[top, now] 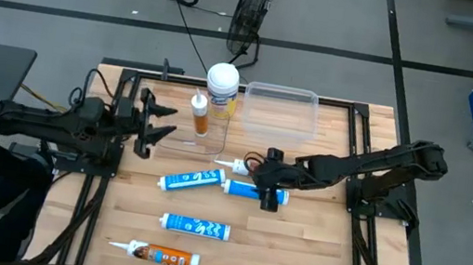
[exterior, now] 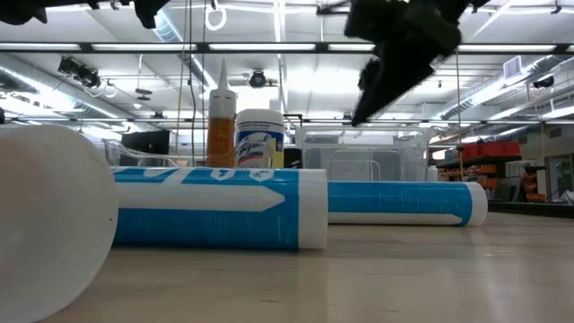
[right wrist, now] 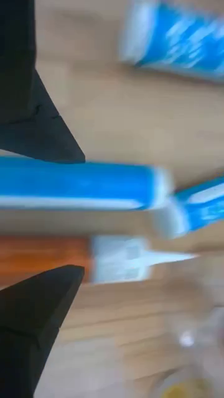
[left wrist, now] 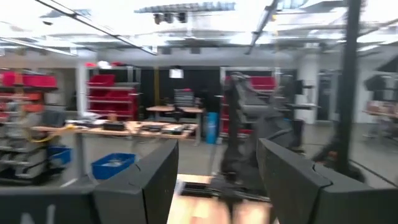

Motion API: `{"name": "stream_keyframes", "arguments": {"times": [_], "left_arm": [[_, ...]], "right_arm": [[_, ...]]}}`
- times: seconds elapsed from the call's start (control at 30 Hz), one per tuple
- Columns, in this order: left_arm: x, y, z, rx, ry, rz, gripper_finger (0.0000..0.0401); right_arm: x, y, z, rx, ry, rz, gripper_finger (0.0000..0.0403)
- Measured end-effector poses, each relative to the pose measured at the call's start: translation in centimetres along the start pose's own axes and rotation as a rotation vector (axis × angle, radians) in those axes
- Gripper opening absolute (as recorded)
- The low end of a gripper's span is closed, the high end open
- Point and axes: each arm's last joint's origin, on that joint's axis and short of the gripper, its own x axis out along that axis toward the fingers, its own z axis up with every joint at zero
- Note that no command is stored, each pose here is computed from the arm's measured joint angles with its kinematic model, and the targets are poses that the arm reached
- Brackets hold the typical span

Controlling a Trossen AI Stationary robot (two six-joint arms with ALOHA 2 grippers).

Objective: Pick & place silicon tubes, Sealant and Lysol wipes
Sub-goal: Put the top orange sealant into the left transparent bin

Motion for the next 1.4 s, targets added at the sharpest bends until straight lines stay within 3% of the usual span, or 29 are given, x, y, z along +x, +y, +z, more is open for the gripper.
{"name": "stream_keyframes", "arguments": {"times": [0.33, 0.63, 1.0, 1.2, 1.4], "left_arm": [[-0.2, -2.3, -0.4, -0.033, 0.035, -0.152, 0.0222], [-0.3, -3.6, -0.8, -0.016, 0.061, -0.232, 0.0223], [-0.2, -4.2, -1.1, -0.006, 0.078, -0.256, 0.0223], [-0.2, -4.2, -1.1, -0.007, 0.076, -0.254, 0.0223], [-0.2, -4.2, -1.0, -0.007, 0.073, -0.253, 0.0223]], "right_arm": [[0.1, -0.9, -1.2, 0.008, 0.116, -0.054, 0.0285], [1.4, -1.7, -3.7, 0.015, 0.218, -0.093, 0.0285], [3.3, -3.3, -6.1, 0.033, 0.22, -0.117, 0.0285], [4.3, -3.8, -7.2, 0.056, 0.177, -0.031, 0.0285], [5.1, -3.8, -8.5, 0.07, 0.178, -0.026, 0.0285]]}}
